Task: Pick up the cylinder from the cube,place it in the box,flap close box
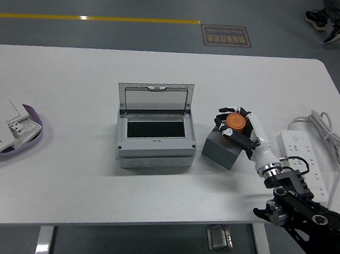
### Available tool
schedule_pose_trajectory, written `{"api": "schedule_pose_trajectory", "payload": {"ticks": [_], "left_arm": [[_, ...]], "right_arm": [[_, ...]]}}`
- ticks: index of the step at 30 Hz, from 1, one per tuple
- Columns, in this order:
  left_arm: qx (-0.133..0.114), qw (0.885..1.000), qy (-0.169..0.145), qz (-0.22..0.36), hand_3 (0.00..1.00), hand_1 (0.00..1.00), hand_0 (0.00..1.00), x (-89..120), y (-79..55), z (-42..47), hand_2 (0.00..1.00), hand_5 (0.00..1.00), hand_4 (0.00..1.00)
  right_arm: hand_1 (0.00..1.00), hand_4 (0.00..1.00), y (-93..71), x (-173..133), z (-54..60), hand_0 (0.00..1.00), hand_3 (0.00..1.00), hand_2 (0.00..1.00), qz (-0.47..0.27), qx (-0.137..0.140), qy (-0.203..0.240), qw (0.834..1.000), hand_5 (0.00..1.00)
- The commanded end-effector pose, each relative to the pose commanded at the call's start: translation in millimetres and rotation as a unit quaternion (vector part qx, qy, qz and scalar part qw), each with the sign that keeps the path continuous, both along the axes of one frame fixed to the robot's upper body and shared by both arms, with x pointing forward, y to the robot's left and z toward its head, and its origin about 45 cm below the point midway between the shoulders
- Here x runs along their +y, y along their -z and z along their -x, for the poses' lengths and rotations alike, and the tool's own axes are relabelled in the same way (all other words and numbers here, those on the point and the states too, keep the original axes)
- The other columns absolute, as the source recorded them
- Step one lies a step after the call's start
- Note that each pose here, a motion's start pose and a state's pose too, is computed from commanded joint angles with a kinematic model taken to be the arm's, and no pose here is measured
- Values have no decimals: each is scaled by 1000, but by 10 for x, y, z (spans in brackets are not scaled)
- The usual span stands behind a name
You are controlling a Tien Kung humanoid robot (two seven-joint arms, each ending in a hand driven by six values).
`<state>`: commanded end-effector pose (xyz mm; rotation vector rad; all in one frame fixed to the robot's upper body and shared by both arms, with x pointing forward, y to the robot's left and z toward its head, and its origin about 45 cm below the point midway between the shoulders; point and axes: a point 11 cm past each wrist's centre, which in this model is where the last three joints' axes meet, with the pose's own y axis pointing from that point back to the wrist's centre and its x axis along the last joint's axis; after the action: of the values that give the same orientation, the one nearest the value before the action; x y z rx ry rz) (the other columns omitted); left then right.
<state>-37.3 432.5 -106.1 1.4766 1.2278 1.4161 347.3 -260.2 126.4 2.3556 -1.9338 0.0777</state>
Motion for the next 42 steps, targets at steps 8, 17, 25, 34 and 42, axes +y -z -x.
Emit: {"api": "schedule_pose_trajectory", "payload": {"ticks": [8,17,25,34,42], "left_arm": [[-2,1000,1,1,635,640,617,-7,3,-9,628,245,689],[-2,1000,0,0,635,638,617,-7,3,-4,628,243,688],[0,1000,0,1,635,639,616,-18,6,10,628,243,689],[3,1000,0,3,635,639,616,-34,11,34,628,244,689],[3,1000,0,3,634,639,616,-33,11,32,627,244,688]], "right_arm": [[600,357,3,8,2,669,502,506,2,2,0,1000,2],[551,2,-22,27,-9,590,436,471,-2,-3,-1,1000,2],[535,19,-213,91,-91,581,389,459,-4,-31,-11,999,2],[454,60,-559,328,-108,511,321,440,41,-71,-46,996,2],[271,2,-694,480,-105,238,258,371,117,-88,-62,987,2]]}}
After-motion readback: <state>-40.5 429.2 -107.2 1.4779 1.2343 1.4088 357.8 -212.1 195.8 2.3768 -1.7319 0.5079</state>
